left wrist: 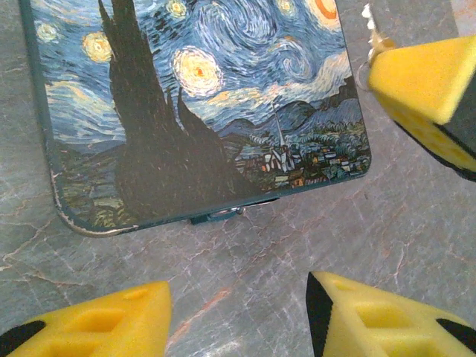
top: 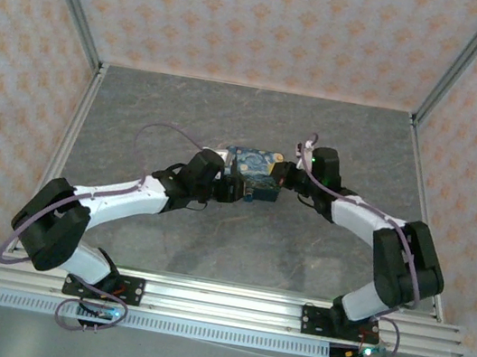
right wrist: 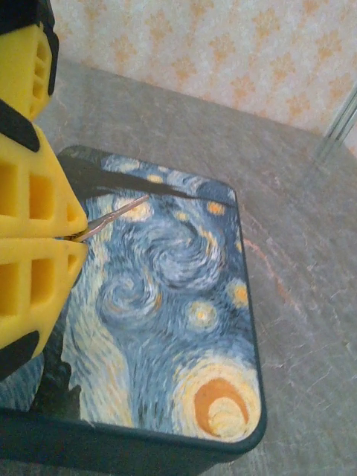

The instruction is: Unlock a padlock with a key

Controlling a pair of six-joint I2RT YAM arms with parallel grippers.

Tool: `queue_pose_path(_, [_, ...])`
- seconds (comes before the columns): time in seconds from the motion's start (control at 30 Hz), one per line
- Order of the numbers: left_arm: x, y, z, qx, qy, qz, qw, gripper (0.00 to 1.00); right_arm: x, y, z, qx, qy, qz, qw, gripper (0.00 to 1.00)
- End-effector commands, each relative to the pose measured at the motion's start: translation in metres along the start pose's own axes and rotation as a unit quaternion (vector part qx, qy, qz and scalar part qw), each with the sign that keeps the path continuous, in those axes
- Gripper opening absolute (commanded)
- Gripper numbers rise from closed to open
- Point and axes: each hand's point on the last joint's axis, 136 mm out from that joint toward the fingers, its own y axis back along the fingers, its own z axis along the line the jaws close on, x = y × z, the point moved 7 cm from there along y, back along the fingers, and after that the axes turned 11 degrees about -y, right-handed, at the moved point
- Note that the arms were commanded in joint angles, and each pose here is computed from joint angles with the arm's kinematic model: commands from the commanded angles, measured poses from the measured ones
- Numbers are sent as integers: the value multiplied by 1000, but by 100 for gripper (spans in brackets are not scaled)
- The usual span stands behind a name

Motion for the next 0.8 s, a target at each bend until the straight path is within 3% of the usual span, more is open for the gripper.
queue_pose_path(0.0, [2,3,1,-12,-20,-7,1000,55,4,-6,-11,18,-3,14,1000,0])
queue_pose_path(0.33, [5,4,4,-23,-35,-1,999,58,47,-16,-26,62,-14,75,995,0])
queue_pose_path(0.57, [14,8,12,-42,-45,6,998,60,74,-32,-16,36,-40,100,994,0])
queue_pose_path(0.77, [24,14,25,-75,-57,15,995,64,75,-38,11,-2,-39,106,994,0])
